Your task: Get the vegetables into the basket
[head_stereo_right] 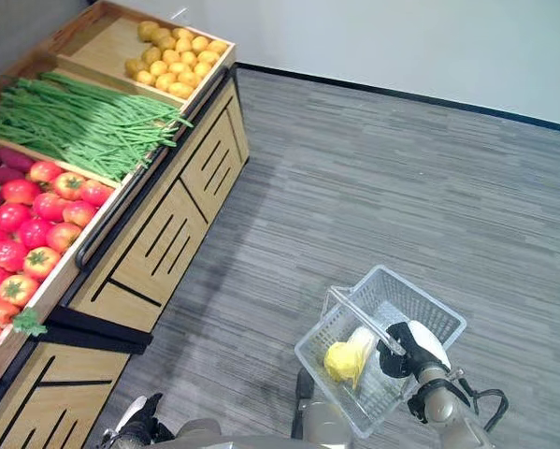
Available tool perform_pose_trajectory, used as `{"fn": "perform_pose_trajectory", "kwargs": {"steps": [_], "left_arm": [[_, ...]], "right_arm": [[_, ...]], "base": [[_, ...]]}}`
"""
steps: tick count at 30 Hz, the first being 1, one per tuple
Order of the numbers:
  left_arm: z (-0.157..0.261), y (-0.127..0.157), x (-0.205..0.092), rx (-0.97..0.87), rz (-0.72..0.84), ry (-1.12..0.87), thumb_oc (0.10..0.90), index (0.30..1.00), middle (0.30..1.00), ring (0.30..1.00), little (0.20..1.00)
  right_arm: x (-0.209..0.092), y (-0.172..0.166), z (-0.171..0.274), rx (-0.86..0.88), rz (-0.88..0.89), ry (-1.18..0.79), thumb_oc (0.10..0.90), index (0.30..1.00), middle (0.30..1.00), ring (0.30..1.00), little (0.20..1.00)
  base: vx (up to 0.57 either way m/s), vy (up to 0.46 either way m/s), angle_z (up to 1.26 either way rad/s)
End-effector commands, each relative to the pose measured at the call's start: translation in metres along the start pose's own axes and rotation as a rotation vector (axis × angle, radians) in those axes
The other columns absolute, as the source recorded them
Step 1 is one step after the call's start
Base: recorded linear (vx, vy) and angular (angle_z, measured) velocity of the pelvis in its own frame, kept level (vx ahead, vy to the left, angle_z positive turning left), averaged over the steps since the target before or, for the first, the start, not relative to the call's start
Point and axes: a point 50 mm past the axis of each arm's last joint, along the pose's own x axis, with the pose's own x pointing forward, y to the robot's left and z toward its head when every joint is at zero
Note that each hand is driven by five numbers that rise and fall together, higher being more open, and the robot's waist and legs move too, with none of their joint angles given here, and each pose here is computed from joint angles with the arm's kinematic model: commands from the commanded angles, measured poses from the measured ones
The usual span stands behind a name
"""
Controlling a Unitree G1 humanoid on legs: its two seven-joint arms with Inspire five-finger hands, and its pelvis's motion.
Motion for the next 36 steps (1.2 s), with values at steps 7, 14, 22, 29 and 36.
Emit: {"fn": "perform_pose_trajectory", "kwargs": {"steps": [7, 14, 22, 29, 36], "left_arm": [[-0.003, 0.016, 0.002, 0.076, 0.039, -0.010, 0.900, 1.000, 1.000, 1.000, 1.000], [-0.004, 0.024, 0.003, 0.089, 0.052, -0.015, 0.900, 1.000, 1.000, 1.000, 1.000], [-0.010, 0.039, 0.004, 0.043, 0.091, -0.009, 0.900, 1.000, 1.000, 1.000, 1.000], [-0.004, 0.045, 0.006, 0.022, 0.108, -0.009, 0.900, 1.000, 1.000, 1.000, 1.000], [-0.002, 0.042, 0.007, -0.017, 0.111, -0.002, 0.900, 1.000, 1.000, 1.000, 1.000]], "right_arm": [[-0.004, -0.023, 0.014, 0.026, -0.149, -0.105, 0.400, 0.300, 0.300, 0.300, 0.300], [0.001, -0.008, 0.017, 0.033, -0.101, -0.084, 0.400, 0.300, 0.300, 0.300, 0.300], [0.009, 0.015, 0.028, 0.037, -0.017, -0.093, 0.400, 0.300, 0.300, 0.300, 0.300], [0.009, 0.031, 0.022, 0.032, 0.050, -0.058, 0.400, 0.300, 0.300, 0.300, 0.300], [0.001, 0.053, -0.007, 0.060, 0.116, 0.091, 0.400, 0.300, 0.300, 0.300, 0.300]], "base": [[0.09, 0.126, 1.15], [0.07, 0.251, 0.22], [0.02, 0.251, 0.05], [0.10, 0.071, 0.46], [0.17, -0.050, 0.83]]}}
